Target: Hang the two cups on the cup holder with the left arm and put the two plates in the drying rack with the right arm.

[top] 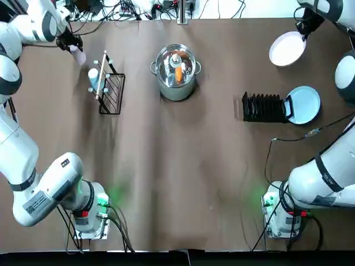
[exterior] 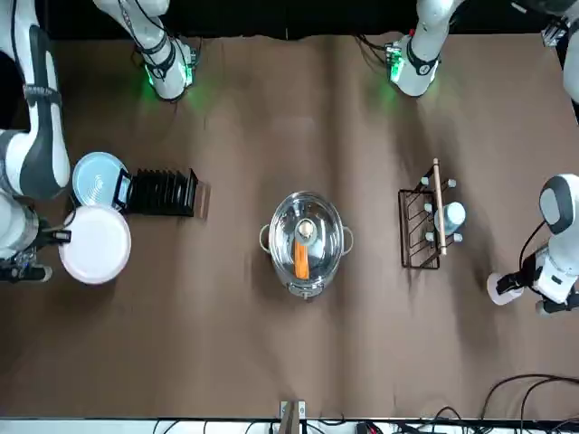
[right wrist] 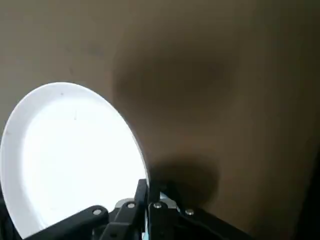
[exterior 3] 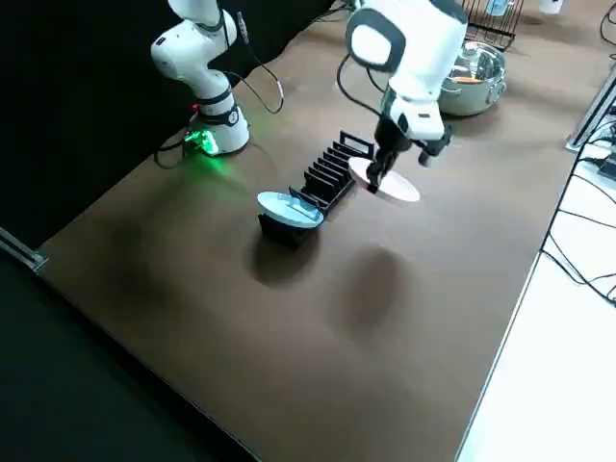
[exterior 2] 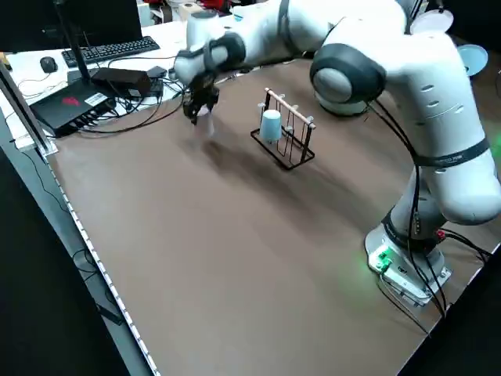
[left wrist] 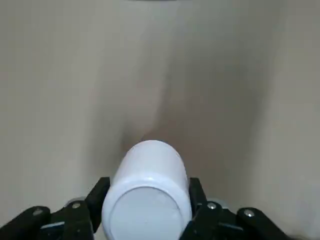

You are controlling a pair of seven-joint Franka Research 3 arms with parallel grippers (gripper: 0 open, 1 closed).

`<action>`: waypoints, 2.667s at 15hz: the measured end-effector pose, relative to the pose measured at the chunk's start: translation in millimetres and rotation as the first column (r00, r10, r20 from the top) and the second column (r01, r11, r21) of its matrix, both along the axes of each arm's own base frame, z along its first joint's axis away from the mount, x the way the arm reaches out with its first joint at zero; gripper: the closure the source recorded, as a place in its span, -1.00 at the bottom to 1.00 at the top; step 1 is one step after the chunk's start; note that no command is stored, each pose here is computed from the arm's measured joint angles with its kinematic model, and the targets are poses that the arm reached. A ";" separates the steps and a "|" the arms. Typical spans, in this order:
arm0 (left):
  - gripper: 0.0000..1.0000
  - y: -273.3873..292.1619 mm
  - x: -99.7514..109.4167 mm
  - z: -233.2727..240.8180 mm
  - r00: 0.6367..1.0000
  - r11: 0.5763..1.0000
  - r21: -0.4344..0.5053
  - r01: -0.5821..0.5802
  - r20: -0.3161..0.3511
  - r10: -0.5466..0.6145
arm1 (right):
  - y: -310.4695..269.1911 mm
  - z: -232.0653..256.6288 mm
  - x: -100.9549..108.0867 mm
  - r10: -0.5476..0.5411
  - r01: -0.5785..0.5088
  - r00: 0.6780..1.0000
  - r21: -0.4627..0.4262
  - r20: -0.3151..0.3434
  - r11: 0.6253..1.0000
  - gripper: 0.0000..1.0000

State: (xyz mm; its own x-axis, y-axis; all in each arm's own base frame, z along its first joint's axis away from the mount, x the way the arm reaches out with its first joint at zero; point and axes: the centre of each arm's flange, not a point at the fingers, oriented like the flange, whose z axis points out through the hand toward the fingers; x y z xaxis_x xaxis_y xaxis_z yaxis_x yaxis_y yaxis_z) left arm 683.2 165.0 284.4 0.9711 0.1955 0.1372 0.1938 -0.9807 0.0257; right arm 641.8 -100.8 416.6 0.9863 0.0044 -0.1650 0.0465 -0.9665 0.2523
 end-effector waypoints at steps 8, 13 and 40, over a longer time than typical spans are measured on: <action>-0.37 -107.6 -48.5 95.9 0.971 0.972 0.074 -0.225 -0.072 0.230 | 11.2 -20.2 -57.7 0.093 -0.115 0.984 -0.143 -0.152 0.983 0.95; -0.37 -156.3 -63.8 103.0 0.960 0.964 0.085 -0.251 -0.102 0.259 | 11.8 -18.4 -91.2 0.138 -0.175 0.973 -0.202 -0.183 0.964 0.95; -0.85 -178.4 -68.9 66.2 0.963 0.970 0.034 -0.239 -0.116 0.242 | 111.1 -122.0 -156.9 0.160 -0.241 0.965 -0.453 -0.209 0.858 0.95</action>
State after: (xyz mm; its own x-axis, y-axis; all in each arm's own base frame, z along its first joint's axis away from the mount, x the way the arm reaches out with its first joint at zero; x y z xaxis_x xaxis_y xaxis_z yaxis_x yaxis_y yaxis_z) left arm 614.3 -13.4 350.5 0.9053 0.4237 0.0306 0.4246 -0.9049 -0.0306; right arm 484.9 10.3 294.7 0.9327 0.0815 -0.3512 0.3047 -0.6989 0.6470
